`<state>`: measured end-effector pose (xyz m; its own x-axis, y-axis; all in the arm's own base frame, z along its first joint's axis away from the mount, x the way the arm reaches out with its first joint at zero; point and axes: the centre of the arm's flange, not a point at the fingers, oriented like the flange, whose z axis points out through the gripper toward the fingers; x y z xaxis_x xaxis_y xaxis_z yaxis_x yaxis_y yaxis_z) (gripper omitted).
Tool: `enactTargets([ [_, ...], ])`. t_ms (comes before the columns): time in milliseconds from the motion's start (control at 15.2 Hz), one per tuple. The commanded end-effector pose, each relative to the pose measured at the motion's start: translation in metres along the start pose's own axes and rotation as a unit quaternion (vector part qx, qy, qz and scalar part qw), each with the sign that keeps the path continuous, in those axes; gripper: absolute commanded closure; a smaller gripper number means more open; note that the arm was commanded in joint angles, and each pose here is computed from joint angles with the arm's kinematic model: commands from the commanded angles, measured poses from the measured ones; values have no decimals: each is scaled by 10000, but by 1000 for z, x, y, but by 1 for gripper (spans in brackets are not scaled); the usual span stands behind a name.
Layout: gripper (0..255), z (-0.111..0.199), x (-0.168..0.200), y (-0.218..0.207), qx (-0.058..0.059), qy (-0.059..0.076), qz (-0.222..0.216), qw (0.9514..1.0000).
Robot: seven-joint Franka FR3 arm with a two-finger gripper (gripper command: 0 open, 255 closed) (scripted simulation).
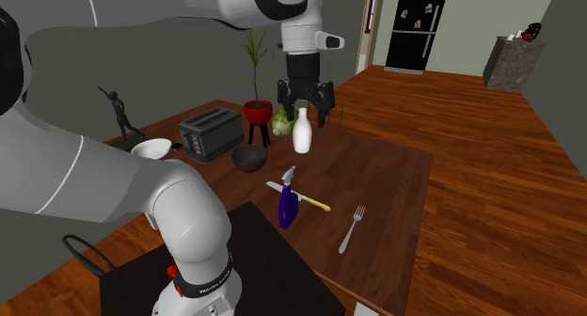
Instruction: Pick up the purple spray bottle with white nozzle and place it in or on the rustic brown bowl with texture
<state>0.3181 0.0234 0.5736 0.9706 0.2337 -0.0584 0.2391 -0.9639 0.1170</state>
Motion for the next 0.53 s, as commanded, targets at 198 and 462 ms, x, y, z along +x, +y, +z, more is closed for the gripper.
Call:
enactTargets([
  [198,0,35,4,-14,123,31,5,9999],
  [462,0,81,10,-34,287,72,12,9996],
])
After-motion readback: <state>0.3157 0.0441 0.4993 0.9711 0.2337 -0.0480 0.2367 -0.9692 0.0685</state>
